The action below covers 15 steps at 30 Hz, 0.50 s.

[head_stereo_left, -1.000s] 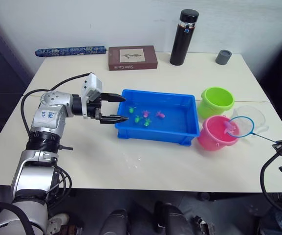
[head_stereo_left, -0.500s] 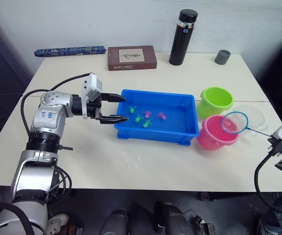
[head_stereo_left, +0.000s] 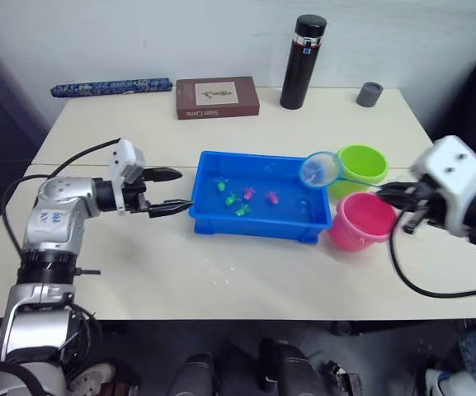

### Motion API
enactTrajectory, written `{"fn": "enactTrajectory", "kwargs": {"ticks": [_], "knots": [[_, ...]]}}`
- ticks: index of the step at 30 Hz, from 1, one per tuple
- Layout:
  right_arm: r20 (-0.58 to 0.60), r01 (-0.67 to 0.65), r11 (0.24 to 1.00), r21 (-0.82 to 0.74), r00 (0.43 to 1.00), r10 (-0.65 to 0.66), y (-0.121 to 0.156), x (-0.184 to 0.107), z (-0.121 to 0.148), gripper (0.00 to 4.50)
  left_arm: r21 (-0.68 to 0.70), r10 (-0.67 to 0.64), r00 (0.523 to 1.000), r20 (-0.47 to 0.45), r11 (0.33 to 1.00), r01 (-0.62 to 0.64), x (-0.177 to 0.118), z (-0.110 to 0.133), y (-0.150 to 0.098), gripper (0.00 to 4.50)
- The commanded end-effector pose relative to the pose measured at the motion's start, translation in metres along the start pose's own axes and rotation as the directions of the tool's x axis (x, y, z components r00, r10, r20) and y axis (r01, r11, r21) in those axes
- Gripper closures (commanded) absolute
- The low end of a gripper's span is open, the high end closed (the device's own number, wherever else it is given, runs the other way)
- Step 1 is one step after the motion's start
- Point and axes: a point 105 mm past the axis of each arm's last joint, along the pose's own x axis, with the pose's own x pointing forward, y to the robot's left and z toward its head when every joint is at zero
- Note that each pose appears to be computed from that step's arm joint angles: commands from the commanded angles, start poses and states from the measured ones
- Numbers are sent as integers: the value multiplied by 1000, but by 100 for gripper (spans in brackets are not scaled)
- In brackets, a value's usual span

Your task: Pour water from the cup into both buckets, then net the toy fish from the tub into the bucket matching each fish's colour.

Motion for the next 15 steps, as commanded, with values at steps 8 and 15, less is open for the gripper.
{"fn": "enactTrajectory", "kwargs": {"ticks": [8, 15], "knots": [[-117, -37, 994, -104, 993, 25, -6, 34, -6, 450, 41, 110, 994, 19, 993, -111, -32, 15, -13, 2], [-124, -10, 974, -225, 992, -18, -7, 52, 2, 450, 38, 123, 992, 25, 992, -124, -32, 17, -16, 2]]}}
